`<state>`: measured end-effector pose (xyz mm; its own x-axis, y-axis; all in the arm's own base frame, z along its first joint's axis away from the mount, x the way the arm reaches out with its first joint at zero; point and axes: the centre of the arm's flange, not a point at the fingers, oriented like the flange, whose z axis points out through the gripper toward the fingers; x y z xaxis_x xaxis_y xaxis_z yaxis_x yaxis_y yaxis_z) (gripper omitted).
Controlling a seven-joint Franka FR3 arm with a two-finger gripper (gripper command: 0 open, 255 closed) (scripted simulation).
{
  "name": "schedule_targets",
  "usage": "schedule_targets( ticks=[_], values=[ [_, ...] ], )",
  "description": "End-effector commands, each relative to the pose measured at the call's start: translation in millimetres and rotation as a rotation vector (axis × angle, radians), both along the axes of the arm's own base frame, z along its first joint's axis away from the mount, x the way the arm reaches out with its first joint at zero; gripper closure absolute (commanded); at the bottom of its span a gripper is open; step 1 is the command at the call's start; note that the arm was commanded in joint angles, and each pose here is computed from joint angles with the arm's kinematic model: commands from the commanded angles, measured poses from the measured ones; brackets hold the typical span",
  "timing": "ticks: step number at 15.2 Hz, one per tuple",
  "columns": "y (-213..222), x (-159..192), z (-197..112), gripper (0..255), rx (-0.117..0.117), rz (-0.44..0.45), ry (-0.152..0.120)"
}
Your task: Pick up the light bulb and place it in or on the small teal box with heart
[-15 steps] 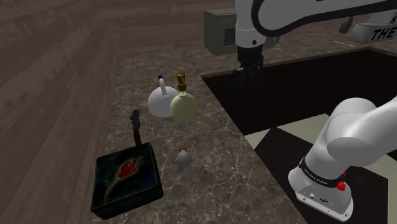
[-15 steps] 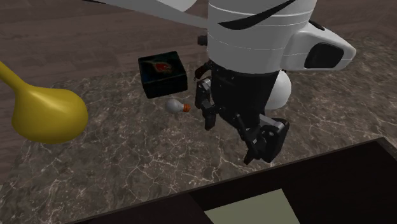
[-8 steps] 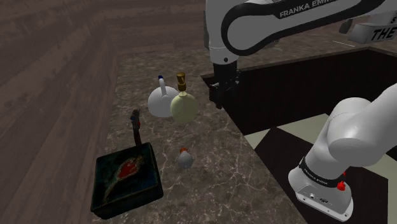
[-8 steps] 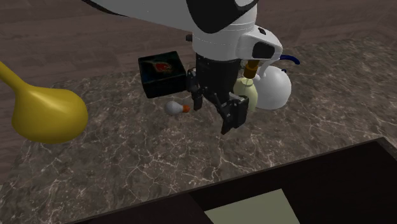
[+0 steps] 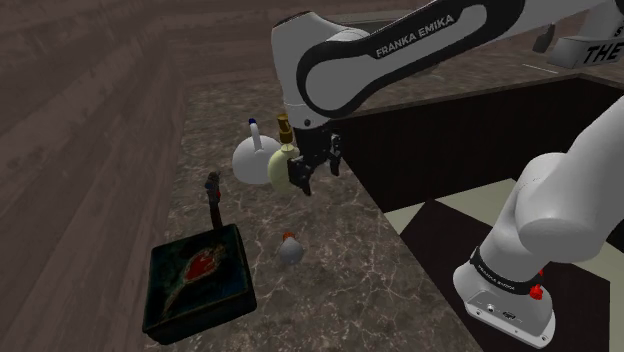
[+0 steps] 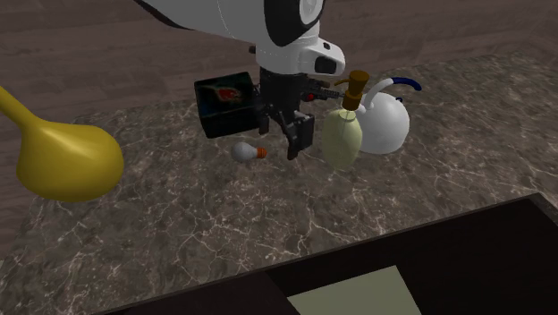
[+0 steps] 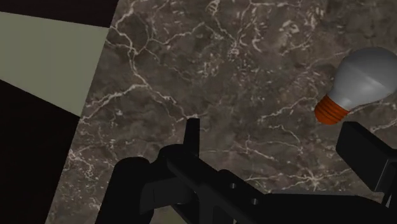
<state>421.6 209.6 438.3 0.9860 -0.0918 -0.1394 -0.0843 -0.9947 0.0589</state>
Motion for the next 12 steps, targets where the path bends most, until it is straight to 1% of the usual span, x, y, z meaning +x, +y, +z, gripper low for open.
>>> schedule_targets(
  ticks=[1, 7, 8, 12],
  values=[
    [22, 13, -15, 0, 0.007, -0.008, 0.009],
    [84, 48, -47, 0, 0.023, -0.026, 0.031],
    [85, 49, -48, 0, 0.023, -0.026, 0.032],
    [84, 45, -69, 0, 0.023, -0.026, 0.032]
  ],
)
